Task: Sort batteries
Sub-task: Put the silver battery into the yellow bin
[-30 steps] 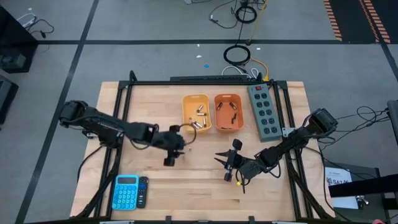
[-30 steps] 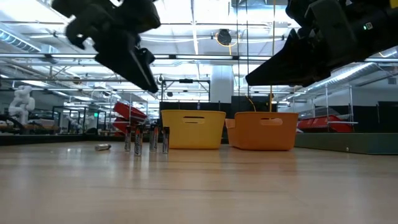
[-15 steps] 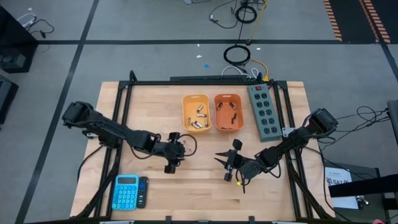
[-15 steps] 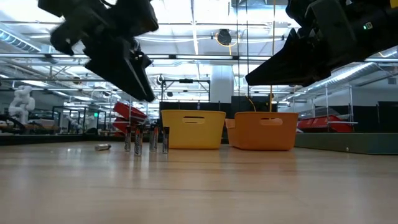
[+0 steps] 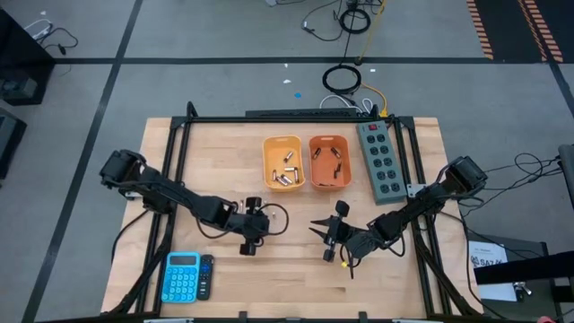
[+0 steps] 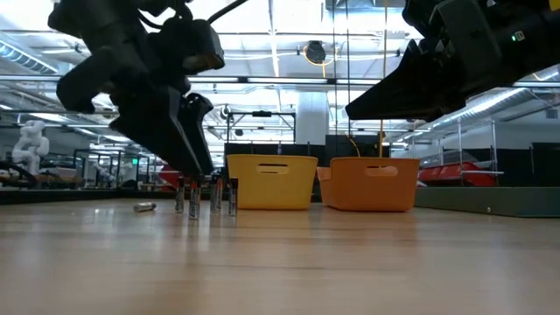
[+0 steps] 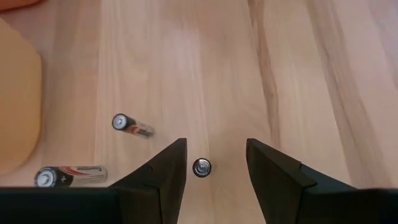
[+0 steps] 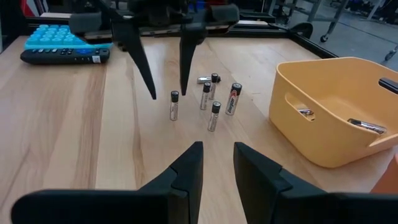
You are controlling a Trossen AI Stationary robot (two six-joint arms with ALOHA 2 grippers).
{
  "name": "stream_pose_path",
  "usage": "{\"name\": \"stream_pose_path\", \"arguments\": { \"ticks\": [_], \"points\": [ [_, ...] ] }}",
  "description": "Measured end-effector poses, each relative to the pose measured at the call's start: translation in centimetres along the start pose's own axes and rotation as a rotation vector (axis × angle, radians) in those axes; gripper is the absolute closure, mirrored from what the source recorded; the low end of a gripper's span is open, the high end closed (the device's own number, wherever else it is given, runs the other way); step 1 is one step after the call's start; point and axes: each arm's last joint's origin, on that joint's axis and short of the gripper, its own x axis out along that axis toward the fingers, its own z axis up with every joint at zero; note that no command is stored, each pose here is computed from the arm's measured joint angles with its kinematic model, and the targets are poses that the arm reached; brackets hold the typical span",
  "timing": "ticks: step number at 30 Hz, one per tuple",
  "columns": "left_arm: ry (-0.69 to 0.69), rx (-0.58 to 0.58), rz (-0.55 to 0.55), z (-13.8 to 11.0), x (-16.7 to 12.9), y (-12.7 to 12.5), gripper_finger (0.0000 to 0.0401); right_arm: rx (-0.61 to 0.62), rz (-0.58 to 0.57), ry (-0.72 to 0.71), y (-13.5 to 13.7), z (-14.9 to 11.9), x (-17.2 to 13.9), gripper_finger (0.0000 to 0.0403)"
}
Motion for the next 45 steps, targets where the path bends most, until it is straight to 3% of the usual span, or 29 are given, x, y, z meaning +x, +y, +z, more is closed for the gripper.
{"name": "stream_pose_path", "arguments": {
  "ticks": [15, 18, 22, 23, 31, 37, 45],
  "points": [
    [0.037, 0.014, 0.022, -0.7, 2.1, -0.5, 0.0229, 0.002, 0.0, 0.0, 0.0, 0.0, 0.0, 0.0323],
    [0.033, 0.01, 0.022, -0.7, 2.1, -0.5, 0.0257, 0.002, 0.0, 0.001, 0.0, 0.0, 0.0, 0.0323],
    [0.038, 0.01, 0.023, -0.7, 2.1, -0.5, 0.0356, 0.004, 0.0, 0.0, 0.0, 0.0, 0.0, 0.0323],
    [0.038, 0.01, 0.022, -0.7, 2.1, -0.5, 0.0365, 0.004, 0.0, 0.0, 0.0, 0.0, 0.0, 0.0323],
    [-0.063, -0.017, -0.059, 0.5, 1.4, -0.4, 0.0365, 0.004, 0.0, 0.0, 0.0, 0.0, 0.0, 0.0323],
    [-0.285, -0.04, -0.06, 3.0, 0.2, 1.9, 0.0365, 0.008, 0.004, -0.004, 0.1, 0.0, -0.1, 0.0323],
    [-0.42, -0.059, 0.159, 4.3, 0.1, 8.8, 0.0365, 0.002, 0.014, -0.005, 0.3, 0.0, -0.3, 0.0323]
  ]
}}
